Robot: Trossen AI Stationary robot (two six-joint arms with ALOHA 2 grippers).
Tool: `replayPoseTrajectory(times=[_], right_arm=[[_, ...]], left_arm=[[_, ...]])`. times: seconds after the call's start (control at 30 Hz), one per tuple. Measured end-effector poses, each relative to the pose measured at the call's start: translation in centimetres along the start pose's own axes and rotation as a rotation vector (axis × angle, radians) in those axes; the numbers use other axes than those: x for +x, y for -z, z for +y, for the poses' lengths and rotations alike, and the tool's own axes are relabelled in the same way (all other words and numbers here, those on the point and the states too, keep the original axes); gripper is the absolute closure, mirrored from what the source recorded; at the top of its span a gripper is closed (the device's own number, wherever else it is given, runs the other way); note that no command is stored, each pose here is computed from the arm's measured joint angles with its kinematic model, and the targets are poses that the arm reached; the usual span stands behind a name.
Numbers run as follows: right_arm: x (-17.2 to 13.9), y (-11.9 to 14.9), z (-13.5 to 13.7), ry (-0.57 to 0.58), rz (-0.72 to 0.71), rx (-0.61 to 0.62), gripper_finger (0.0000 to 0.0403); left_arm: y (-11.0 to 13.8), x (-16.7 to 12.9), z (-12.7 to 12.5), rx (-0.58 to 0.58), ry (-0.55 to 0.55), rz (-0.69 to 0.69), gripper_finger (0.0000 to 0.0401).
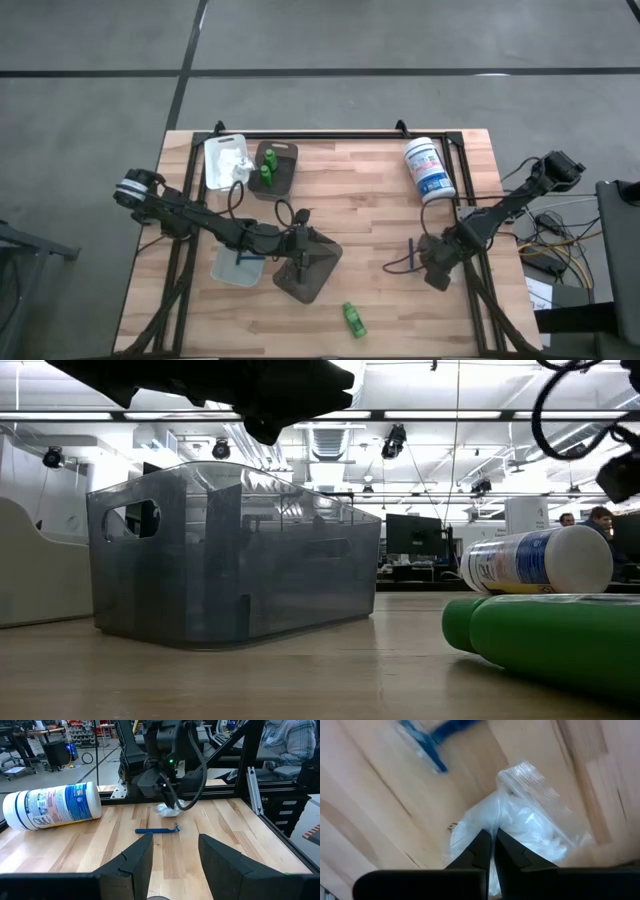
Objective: Pick & Place Travel size toiletries
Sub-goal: Put the cotton pack into the white bin
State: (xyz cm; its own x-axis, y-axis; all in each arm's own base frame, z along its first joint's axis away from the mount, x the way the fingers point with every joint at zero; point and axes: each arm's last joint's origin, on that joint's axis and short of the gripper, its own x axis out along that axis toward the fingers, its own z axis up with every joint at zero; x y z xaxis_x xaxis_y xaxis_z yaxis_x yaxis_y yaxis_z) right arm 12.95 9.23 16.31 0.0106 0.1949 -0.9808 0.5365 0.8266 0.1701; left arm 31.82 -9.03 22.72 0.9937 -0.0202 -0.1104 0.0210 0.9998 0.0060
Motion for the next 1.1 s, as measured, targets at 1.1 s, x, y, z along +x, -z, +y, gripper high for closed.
replayPoseTrajectory(times=[1.1], right_arm=[[-6.1,-3.9,6.7,-0.071,-1.018,-0.606,0.039]], left_arm=[[0.1,0.0,0.0,0.001,-0.001,0.005,0.0238]])
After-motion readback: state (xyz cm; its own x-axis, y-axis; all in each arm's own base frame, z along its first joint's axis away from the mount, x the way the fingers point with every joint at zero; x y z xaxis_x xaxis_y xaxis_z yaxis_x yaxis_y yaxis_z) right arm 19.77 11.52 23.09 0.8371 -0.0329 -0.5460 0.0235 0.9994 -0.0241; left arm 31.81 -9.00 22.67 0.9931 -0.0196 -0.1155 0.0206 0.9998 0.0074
